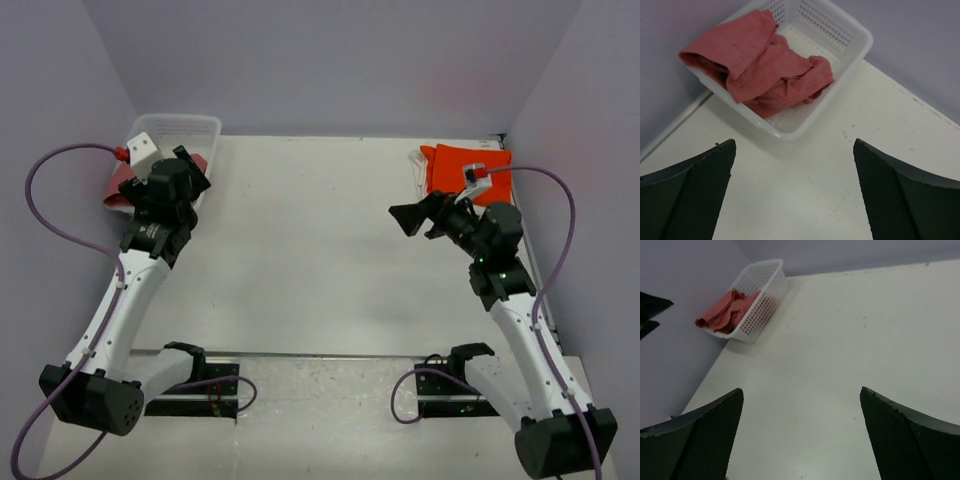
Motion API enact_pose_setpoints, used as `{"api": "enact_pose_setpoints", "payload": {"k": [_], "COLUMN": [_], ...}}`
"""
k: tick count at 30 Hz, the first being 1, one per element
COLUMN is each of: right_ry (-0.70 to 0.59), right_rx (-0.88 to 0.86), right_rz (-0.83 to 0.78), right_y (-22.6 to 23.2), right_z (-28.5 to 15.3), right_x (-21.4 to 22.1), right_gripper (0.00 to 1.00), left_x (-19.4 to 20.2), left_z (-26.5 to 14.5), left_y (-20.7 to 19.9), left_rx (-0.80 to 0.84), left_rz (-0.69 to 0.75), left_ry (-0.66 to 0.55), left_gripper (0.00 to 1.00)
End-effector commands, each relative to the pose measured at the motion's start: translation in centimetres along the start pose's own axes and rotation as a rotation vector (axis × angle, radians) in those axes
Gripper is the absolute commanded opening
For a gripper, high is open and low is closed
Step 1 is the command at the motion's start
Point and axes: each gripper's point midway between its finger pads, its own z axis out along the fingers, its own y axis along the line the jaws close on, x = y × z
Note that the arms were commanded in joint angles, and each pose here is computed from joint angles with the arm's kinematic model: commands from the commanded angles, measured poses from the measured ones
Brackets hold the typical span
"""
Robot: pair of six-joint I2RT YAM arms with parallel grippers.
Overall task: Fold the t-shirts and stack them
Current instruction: Grab crumpled tshirt from bin with the left arm
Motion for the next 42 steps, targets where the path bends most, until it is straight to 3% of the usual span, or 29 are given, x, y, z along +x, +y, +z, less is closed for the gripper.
{"api": "enact_pose_setpoints", "payload": {"k": [1,4,6,9,11,15,18,20,22,29,42], "right_ry": [0.137,0.162,0.127,0.186,0.23,0.143,0.171,0.256,0.306,0.302,0.287], "right_rx": [-0.149,-0.036,0.086,0.212,0.21,0.356,0.302,0.328,0.243,0.156,0.122], "right_rz": [0.076,-0.018,-0.076,-0.078,-0.076,-0.187,-0.21,-0.186,-0.226,-0.244,-0.23], "right_y": [2.5,2.6,1.3,0.4,1.1,1.1,2.8,2.7,4.1,7.2,7.8], "right_z": [1.7,2.3,2.8,3.6,4.4,4.7,5.4,5.5,5.7,5.6,5.4], "right_x": [2.1,3.7,2.6,2.9,4.2,4.7,6.3,7.8,9.6,10.8,10.6], "right_gripper": [0.99,0.99,0.99,0.99,0.99,0.99,0.99,0.99,0.99,0.99,0.99], "left_x": [-4.9,-4.8,-5.0,-4.9,-4.4,-3.3,-2.6,-1.8,-1.1,0.6,2.0], "left_z": [-0.2,1.8,3.3,5.5,6.7,9.6,11.1,11.8,12.9,16.8,21.4], "left_y": [2.0,2.5,2.9,4.5,4.3,6.3,7.6,8.2,8.6,9.3,10.8], "left_rx": [-0.137,-0.23,-0.307,-0.401,-0.363,-0.412,-0.454,-0.466,-0.476,-0.478,-0.485], "left_rz": [0.071,0.174,0.252,0.291,0.273,0.297,0.303,0.304,0.307,0.317,0.285], "left_ry": [-0.114,-0.082,-0.058,-0.024,0.016,0.094,0.119,0.139,0.157,0.198,0.251], "left_gripper": [1.0,0.95,0.91,0.9,0.87,0.85,0.85,0.84,0.81,0.7,0.65]}}
